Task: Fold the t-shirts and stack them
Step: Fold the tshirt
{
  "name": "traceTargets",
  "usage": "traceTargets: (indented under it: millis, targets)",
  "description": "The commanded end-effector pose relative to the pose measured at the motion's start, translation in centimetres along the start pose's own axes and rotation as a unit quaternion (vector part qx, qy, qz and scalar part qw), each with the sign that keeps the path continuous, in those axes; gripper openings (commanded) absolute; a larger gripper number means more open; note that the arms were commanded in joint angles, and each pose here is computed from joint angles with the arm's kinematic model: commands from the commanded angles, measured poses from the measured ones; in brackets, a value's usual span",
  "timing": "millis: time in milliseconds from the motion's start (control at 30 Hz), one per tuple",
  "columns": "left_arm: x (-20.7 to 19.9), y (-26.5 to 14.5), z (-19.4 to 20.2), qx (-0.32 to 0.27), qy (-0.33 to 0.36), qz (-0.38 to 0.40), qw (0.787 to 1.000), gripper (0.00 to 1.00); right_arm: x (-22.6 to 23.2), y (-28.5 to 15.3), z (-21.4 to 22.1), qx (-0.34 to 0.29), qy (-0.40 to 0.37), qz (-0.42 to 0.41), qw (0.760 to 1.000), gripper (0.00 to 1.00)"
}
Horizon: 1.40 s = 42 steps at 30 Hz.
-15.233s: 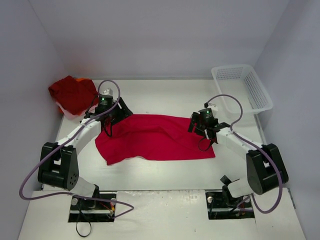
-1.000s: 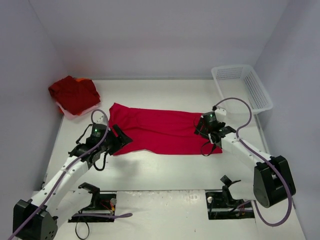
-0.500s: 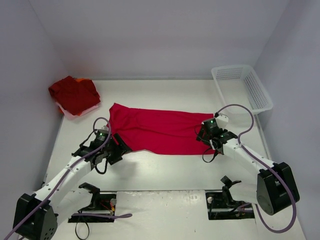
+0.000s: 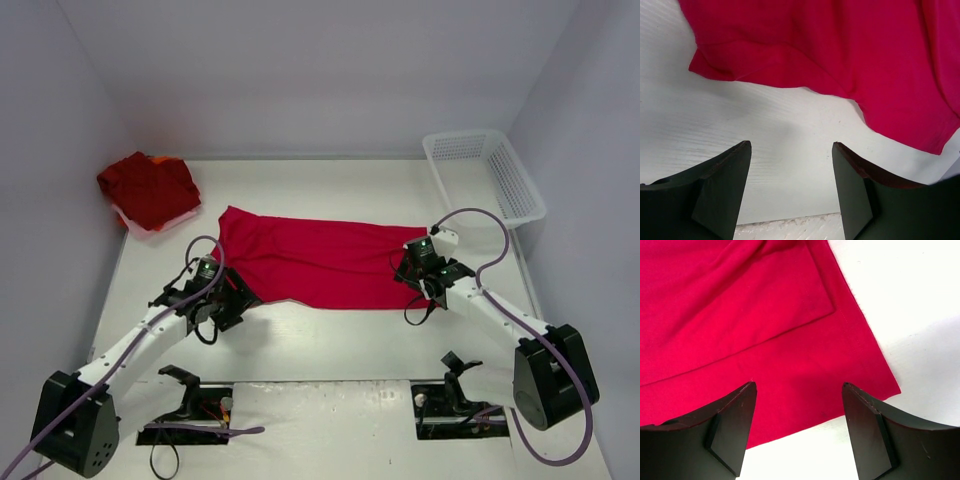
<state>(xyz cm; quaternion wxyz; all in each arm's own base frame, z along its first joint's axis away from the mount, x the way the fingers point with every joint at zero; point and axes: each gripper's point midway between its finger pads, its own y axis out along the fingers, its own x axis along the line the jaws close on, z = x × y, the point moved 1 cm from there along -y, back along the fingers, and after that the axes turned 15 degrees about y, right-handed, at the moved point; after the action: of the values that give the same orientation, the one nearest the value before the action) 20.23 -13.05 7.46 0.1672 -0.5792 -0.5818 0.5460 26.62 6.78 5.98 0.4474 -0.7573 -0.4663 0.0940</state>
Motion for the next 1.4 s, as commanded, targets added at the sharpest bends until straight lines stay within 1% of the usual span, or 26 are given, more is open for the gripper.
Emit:
traceTargets:
  millis: [0, 233, 533, 800, 933, 1133, 1367]
  targets:
    - [-0.9, 0.3, -0.9, -0.014, -0.004, 0.007, 1.000, 0.60, 0.2, -0.4, -1.2, -0.027, 0.009, 0.005, 1.000, 0.66]
    - [-0.8, 1.4, -0.6, -0.004, -0.015, 0.009, 1.000, 0.61, 0.2, -0.1, -1.1, -0.026, 0.007, 0.012, 1.000, 0.66]
    - [-0.6, 2.1, -1.5, -0.005, -0.019, -0.003, 1.000, 0.61, 0.2, 0.0, -1.4, -0.033, 0.006, 0.016, 0.999, 0.65]
    - [0.9, 2.6, -2.4, 0.001, -0.044, -0.005, 0.999, 0.62, 0.2, -0.3, -1.8, -0.040, 0.009, 0.012, 0.999, 0.65]
    - [1.6, 2.5, -3.3, -0.007, -0.051, -0.010, 0.999, 0.62, 0.3, -0.3, -1.8, -0.040, 0.009, 0.012, 0.999, 0.65]
    - [2.2, 2.2, -4.9, -0.022, -0.036, -0.028, 0.999, 0.62, 0.3, -0.3, -1.8, -0.041, 0.010, 0.012, 0.999, 0.64]
    - [2.6, 4.0, -4.7, -0.004, -0.035, -0.035, 0.999, 0.62, 0.3, -0.2, -1.8, -0.041, 0.011, 0.013, 0.999, 0.64]
